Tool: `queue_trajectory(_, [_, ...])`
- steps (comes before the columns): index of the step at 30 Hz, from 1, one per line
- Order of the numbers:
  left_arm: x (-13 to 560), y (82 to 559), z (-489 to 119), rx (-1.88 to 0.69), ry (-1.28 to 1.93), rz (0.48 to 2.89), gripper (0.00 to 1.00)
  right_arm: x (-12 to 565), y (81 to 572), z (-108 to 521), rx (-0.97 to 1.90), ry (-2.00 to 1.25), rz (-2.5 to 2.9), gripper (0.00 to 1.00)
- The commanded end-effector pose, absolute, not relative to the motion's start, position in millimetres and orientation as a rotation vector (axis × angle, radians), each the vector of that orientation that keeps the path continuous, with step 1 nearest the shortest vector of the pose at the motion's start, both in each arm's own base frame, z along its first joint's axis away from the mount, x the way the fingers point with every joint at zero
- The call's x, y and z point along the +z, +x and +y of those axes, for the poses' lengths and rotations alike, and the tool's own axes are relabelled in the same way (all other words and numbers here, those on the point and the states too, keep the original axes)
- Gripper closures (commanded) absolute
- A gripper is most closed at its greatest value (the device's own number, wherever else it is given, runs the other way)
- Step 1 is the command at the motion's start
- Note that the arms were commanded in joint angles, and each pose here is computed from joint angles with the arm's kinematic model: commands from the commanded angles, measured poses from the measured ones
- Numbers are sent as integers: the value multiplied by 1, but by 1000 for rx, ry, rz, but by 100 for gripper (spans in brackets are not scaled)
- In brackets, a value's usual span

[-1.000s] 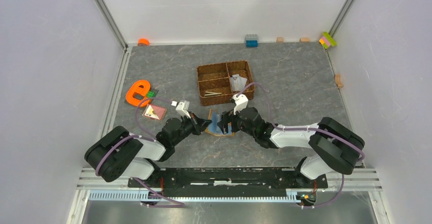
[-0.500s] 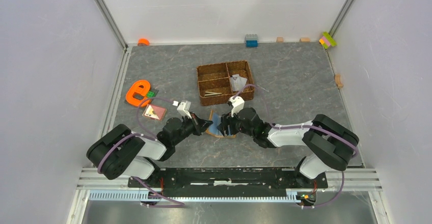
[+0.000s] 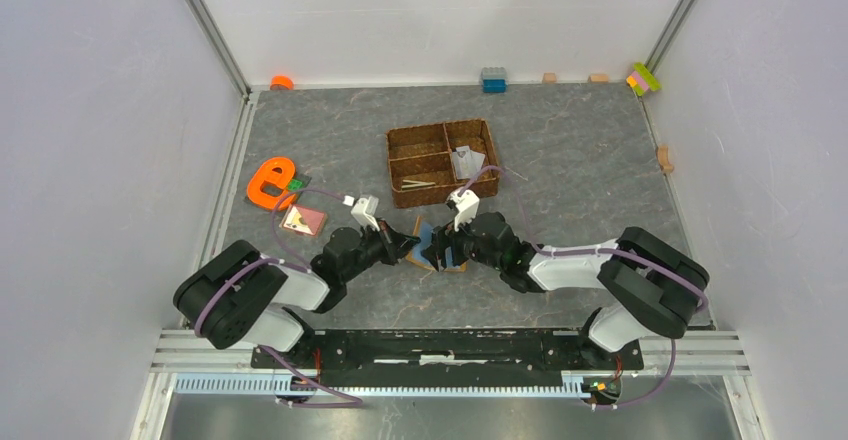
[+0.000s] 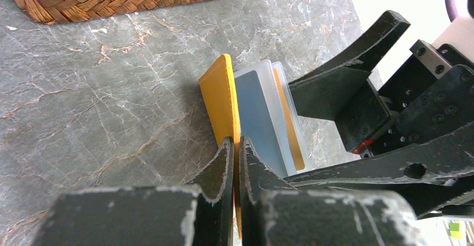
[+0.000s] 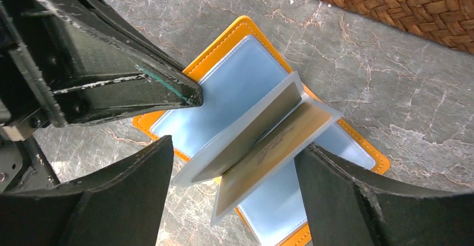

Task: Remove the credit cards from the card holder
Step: Remove the credit card from the card holder.

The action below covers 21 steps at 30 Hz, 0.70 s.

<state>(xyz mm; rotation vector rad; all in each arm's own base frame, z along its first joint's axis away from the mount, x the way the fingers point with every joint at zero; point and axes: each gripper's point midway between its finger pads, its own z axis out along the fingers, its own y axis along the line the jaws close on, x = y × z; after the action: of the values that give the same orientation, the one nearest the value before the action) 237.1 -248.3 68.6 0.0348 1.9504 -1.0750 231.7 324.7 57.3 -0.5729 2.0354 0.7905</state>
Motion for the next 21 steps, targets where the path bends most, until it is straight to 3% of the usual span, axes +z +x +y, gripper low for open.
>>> queue_trajectory(1, [73, 244, -254, -1060, 59, 1937, 93, 81, 231, 330, 862, -577, 1931, 18])
queue_trajectory(16, [71, 244, -254, -1063, 49, 1949, 92, 73, 236, 321, 789, -545, 1971, 23])
queue_trajectory(21, [70, 244, -255, -1065, 53, 1952, 91, 79, 230, 327, 849, -573, 1935, 14])
